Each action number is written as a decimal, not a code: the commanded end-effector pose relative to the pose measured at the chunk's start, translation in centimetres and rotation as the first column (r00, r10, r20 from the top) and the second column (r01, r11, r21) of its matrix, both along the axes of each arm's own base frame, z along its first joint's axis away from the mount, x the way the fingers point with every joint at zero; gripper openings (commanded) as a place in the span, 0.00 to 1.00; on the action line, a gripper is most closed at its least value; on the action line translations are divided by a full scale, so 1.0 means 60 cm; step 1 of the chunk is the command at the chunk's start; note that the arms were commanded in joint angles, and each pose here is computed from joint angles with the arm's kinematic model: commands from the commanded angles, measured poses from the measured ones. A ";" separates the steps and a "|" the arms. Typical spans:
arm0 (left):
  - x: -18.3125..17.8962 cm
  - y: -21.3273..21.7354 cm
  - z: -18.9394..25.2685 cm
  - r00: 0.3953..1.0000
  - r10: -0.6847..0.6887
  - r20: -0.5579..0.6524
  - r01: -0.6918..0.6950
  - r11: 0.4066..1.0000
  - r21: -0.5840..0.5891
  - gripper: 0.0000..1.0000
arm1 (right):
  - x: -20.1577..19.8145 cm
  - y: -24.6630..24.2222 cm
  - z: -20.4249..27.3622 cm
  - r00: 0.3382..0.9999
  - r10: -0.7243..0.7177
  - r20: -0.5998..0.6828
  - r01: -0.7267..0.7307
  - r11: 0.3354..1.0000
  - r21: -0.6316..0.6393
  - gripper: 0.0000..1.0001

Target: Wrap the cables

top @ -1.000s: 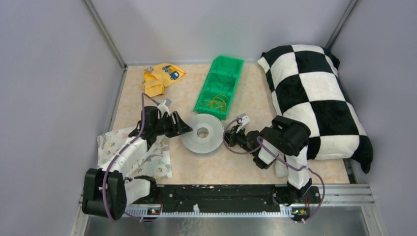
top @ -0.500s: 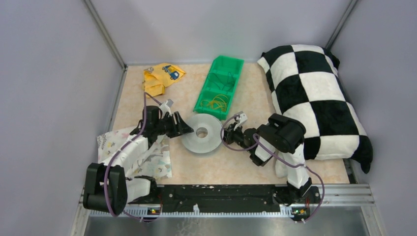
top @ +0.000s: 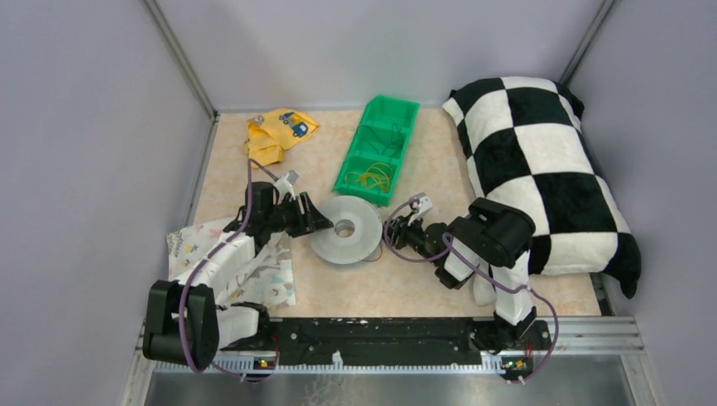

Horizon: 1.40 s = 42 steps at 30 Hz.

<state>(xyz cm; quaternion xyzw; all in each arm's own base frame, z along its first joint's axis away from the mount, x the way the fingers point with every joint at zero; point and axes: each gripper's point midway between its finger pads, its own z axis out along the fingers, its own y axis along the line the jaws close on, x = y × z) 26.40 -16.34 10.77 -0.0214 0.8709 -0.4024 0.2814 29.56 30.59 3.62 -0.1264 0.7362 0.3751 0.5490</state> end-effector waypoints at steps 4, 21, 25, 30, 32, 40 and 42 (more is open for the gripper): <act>0.009 -0.004 0.026 0.997 -0.018 0.073 0.020 1.000 -0.020 0.58 | 0.014 -0.030 0.118 0.978 -0.085 0.189 0.057 0.988 0.147 0.48; 0.043 0.020 0.111 0.974 0.009 0.226 -0.029 0.996 0.085 0.59 | 0.019 -0.183 0.113 0.935 -0.355 0.022 0.351 0.912 -0.211 0.70; 0.046 0.029 0.162 0.955 0.013 0.295 -0.048 0.993 0.110 0.59 | 0.023 -0.237 0.156 0.894 -0.446 0.033 0.414 0.798 -0.438 0.76; 0.028 0.044 0.239 0.907 0.027 0.420 -0.090 0.987 0.131 0.59 | 0.005 -0.311 0.216 0.805 -0.592 0.048 0.510 0.647 -0.567 0.87; 0.020 0.060 0.258 0.883 0.065 0.464 -0.146 0.979 0.142 0.60 | -0.007 -0.332 0.230 0.773 -0.633 0.044 0.531 0.609 -0.589 0.89; -0.014 0.119 0.249 0.862 0.216 0.458 -0.335 0.921 0.198 0.80 | -0.056 -0.388 0.259 0.643 -0.765 -0.019 0.651 0.560 -0.513 0.99; -0.021 0.122 0.236 0.863 0.215 0.457 -0.338 0.918 0.207 0.81 | -0.063 -0.404 0.255 0.606 -0.795 -0.013 0.680 0.527 -0.509 0.99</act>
